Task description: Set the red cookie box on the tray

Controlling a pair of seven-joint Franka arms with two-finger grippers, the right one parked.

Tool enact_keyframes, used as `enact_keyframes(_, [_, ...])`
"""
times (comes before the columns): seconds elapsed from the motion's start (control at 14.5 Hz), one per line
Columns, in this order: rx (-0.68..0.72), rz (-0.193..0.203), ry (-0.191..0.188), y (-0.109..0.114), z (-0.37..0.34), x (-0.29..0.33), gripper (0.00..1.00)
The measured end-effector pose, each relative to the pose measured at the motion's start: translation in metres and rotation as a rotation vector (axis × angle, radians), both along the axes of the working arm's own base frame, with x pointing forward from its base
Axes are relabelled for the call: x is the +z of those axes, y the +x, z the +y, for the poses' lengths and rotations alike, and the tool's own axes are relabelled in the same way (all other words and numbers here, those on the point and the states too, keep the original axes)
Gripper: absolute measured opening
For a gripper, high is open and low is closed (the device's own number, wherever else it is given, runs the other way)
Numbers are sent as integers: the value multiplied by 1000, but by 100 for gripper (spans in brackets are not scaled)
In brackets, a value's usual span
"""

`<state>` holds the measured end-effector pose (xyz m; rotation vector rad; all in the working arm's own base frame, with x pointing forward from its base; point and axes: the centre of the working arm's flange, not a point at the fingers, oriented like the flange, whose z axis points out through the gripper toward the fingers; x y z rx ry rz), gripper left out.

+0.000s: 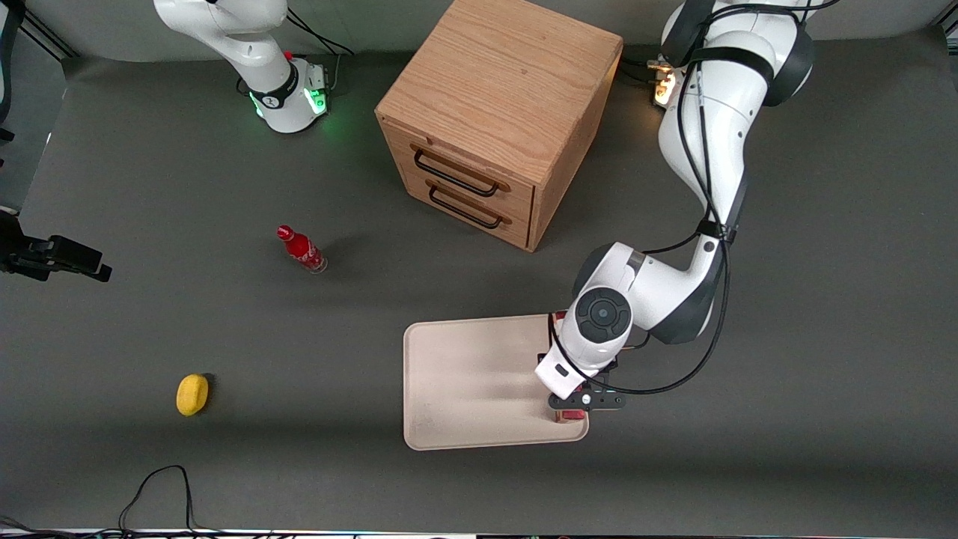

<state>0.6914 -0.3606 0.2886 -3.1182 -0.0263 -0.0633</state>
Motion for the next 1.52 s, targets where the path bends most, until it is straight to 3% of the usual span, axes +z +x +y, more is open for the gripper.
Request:
enact_keyframes(0.14, [5, 30, 26, -7, 5, 46, 89])
enact_keyframes(0.28, [6, 47, 45, -22, 9, 110, 100])
enact_keyframes(0.55, [6, 52, 71, -65, 28, 229, 100])
enact_keyframes(0.76, [-26, 50, 85, -85, 61, 273, 100])
enact_keyframes(1.25, [-52, 82, 50, -112, 250, 299, 100])
enact_keyframes(1.52, [-26, 73, 46, -111, 295, 279, 100])
